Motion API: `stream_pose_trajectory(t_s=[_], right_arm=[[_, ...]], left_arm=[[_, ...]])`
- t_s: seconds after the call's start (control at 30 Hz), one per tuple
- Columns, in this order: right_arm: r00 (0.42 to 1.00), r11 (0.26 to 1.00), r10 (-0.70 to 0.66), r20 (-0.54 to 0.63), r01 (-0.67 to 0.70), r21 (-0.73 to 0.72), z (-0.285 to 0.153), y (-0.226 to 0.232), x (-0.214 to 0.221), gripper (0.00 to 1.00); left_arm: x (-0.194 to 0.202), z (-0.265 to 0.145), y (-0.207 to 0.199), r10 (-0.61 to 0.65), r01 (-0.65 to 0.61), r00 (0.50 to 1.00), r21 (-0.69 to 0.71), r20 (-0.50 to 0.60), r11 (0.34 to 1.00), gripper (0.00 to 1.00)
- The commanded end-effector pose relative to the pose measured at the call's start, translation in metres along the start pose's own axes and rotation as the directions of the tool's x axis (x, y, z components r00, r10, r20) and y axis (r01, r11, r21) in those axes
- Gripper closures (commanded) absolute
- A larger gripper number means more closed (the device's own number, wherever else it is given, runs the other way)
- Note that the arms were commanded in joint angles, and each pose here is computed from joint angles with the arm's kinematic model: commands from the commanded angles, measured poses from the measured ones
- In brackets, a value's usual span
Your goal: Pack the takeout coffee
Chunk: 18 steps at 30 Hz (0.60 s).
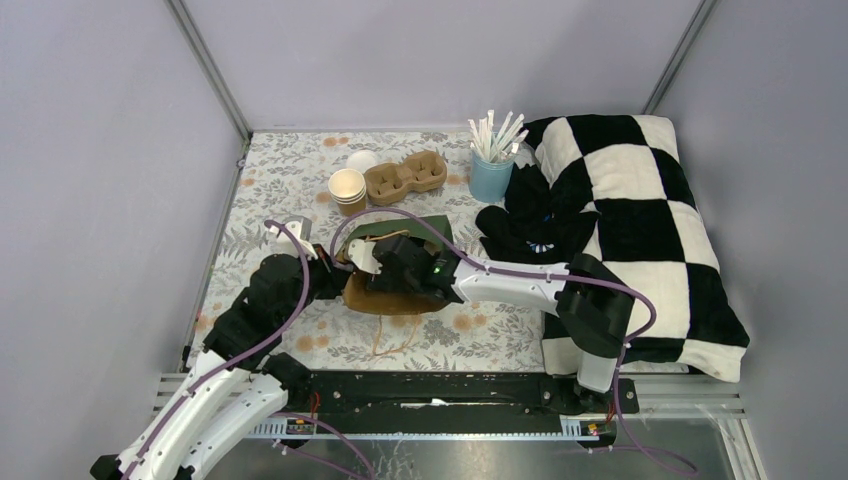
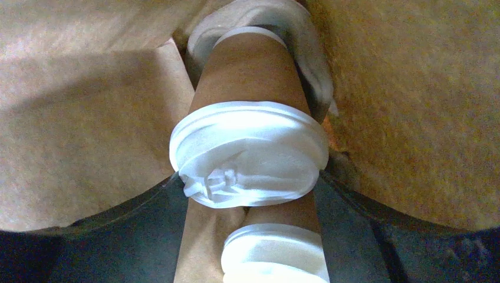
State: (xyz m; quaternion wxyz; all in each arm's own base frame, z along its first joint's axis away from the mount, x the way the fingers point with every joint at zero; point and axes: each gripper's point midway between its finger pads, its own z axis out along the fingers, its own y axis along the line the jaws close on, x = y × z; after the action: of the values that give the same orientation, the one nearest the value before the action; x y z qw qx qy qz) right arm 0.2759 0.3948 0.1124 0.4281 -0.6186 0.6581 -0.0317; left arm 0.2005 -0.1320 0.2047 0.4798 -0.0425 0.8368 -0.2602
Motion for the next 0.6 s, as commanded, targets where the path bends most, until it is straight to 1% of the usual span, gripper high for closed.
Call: stream_pose_trajectory(t_s=[0.0,0.1,0.17,0.23,0.3,0.37,0.4,0.47,0.57], right_arm=[[0.986,0.985,0.166,-0.024,-0.165,0.044,-0.010,-0.014,-0.004,0.44],[0.976,0.975,0.217,-0.016,-0.216,0.045,-0.005,-0.014,-0.012,0.39],[0.969,0.968,0.248,-0.014,-0.246,0.053,-0.004,-0.016,-0.016,0.41],[0.961,0.958,0.277,-0.025,-0.274,0.082,-0.006,-0.020,-0.015,0.49],[0.947,0.944,0.317,-0.052,-0.310,0.111,-0.009,-0.023,-0.012,0.58],[0.931,0.929,0.358,-0.067,-0.348,0.125,-0.010,-0.023,-0.010,0.63],[0.927,0.926,0.367,-0.073,-0.357,0.126,-0.010,-0.021,-0.008,0.62],[0.922,0.920,0.380,-0.078,-0.368,0.136,-0.009,-0.018,-0.004,0.54],[0.921,0.918,0.381,-0.076,-0.367,0.149,-0.008,-0.018,-0.001,0.51]], left_arm=[[-0.008,-0.006,-0.023,-0.017,0.016,1.000,0.098,0.008,0.995,1.00],[-0.007,-0.006,-0.027,-0.023,0.022,1.000,0.122,0.000,0.992,1.00],[-0.008,-0.006,-0.027,-0.023,0.023,1.000,0.121,0.002,0.992,1.00],[-0.009,-0.007,-0.027,-0.025,0.024,1.000,0.121,0.007,0.992,1.00],[-0.009,-0.007,-0.027,-0.027,0.025,1.000,0.121,0.010,0.992,1.00],[-0.008,-0.006,-0.027,-0.029,0.028,1.000,0.125,0.008,0.992,1.00],[-0.008,-0.006,-0.028,-0.028,0.027,1.000,0.128,0.008,0.991,1.00],[-0.007,-0.005,-0.027,-0.028,0.027,1.000,0.126,0.007,0.992,1.00],[-0.007,-0.005,-0.028,-0.027,0.026,1.000,0.129,0.009,0.991,1.00]])
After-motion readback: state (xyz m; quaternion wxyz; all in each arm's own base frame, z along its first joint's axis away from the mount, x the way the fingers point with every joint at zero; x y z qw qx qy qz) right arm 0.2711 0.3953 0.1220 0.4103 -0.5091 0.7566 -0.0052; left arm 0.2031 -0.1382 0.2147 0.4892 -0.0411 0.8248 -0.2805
